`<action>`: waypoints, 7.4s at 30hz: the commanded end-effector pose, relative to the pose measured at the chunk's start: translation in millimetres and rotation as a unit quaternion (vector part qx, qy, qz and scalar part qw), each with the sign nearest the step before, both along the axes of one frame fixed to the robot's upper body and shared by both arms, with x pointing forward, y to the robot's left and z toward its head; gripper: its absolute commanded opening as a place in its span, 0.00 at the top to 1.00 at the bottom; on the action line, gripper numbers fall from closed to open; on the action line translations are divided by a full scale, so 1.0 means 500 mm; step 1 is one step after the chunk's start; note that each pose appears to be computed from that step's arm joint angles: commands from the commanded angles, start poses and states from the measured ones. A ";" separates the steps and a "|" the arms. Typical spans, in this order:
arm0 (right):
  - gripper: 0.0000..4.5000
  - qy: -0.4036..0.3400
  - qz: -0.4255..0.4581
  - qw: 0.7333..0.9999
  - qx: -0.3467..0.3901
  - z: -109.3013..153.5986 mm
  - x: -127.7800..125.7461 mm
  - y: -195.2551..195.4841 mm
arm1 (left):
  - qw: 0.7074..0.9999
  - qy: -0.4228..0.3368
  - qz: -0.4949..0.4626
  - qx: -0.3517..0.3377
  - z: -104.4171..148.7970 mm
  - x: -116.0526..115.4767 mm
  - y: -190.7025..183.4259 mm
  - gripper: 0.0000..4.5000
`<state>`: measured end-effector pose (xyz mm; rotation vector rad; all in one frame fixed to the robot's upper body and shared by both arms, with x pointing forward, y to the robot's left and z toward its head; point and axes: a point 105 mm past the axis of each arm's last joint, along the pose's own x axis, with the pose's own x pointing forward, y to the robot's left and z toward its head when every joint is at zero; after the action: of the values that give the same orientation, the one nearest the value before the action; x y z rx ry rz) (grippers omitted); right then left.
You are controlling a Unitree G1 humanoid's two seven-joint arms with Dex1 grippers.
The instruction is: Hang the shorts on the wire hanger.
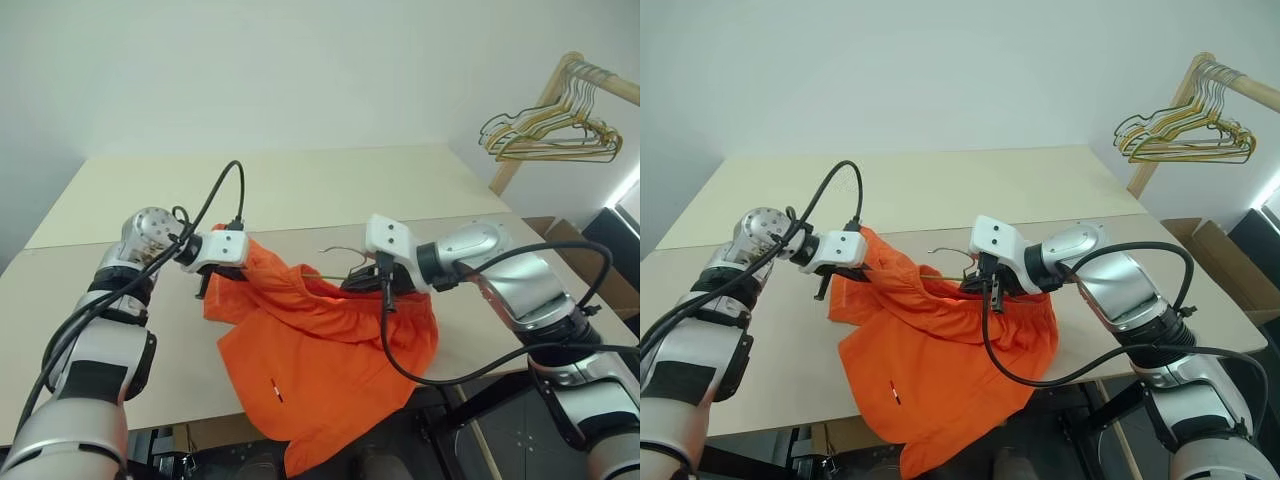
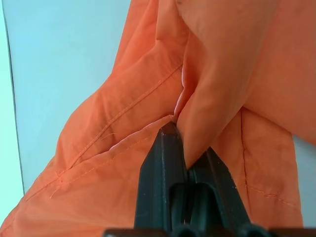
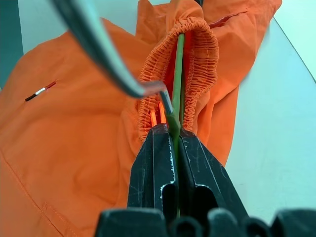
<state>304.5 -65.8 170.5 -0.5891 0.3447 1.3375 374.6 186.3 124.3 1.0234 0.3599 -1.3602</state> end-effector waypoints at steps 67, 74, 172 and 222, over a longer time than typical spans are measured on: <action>1.00 -0.031 0.044 0.997 -0.046 0.101 0.028 0.040 | 0.995 0.020 -0.064 -0.072 0.072 -0.005 -0.135 0.26; 1.00 -0.027 0.043 0.997 -0.051 0.097 0.029 0.040 | 0.995 0.031 -0.067 -0.067 0.073 -0.012 -0.120 0.73; 1.00 0.154 -0.280 0.947 0.028 -0.032 -0.110 -0.207 | 0.879 -0.018 0.037 -0.475 0.307 -0.105 -0.124 0.01; 1.00 0.138 -0.820 0.478 0.284 0.116 -0.061 -0.686 | 0.790 0.052 0.083 -0.605 0.346 -0.175 -0.231 0.01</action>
<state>278.0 -402.9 208.2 0.6042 0.5227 -0.4739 291.3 68.1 288.6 -0.1877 -0.3001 -1.1457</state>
